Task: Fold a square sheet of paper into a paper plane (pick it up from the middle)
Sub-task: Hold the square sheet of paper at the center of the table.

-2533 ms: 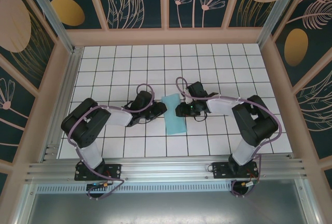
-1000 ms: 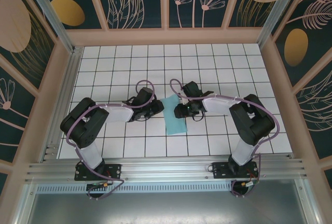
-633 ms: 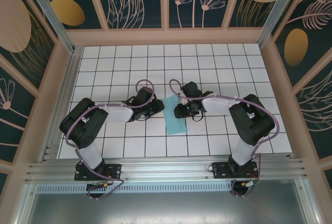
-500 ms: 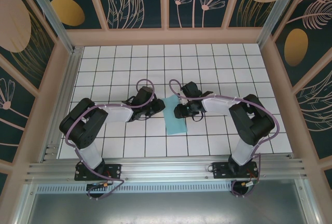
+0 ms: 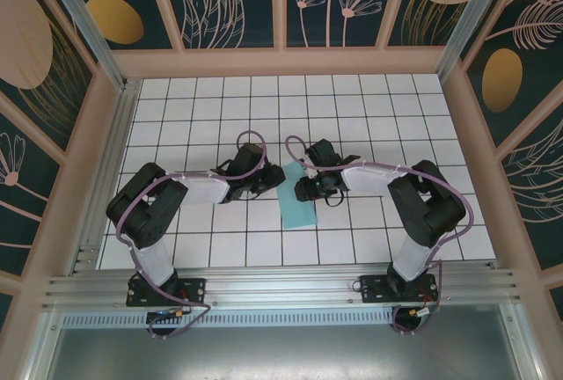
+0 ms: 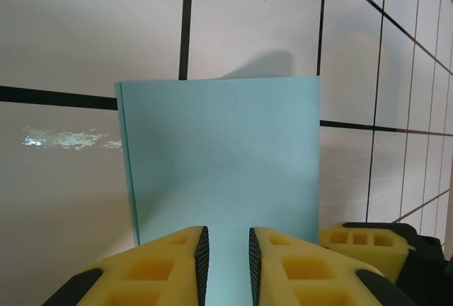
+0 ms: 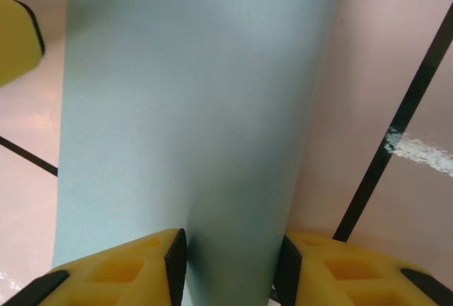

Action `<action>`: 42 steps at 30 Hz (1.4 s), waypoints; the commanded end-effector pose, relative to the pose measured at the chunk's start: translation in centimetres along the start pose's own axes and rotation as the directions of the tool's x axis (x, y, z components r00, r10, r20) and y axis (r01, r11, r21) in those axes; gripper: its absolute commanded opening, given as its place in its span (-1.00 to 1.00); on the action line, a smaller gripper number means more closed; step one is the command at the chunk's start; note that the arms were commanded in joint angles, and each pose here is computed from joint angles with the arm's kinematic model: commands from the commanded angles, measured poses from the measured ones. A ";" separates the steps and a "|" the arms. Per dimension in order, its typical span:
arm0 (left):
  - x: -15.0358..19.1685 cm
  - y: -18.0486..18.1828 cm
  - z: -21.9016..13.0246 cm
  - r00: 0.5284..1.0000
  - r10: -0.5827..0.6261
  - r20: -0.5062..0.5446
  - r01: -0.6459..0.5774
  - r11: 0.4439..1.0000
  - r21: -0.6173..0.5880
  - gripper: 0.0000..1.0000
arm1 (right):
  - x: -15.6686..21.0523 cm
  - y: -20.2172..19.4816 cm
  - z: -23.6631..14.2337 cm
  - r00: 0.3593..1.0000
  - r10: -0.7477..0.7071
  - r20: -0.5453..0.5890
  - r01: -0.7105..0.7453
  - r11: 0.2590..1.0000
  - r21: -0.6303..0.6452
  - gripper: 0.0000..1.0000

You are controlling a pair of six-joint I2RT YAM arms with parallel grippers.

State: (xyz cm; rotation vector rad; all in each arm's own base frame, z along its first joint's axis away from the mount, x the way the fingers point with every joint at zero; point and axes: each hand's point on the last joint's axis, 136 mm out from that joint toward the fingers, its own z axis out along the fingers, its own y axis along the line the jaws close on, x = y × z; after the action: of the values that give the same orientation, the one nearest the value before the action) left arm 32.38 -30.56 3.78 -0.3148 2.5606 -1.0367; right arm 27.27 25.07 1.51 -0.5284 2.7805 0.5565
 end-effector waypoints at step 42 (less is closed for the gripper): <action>2.3 7.1 2.0 0.994 -0.017 -0.105 -0.012 0.961 -0.275 -0.63 | -4.0 4.3 -4.7 0.988 0.131 0.086 -0.103 0.957 -0.271 -0.44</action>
State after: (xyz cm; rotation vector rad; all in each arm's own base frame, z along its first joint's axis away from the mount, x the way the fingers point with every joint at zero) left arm 32.19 -30.45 1.40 -0.2997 2.6732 -0.9361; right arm 29.10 27.12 8.91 -0.3557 2.6146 0.8925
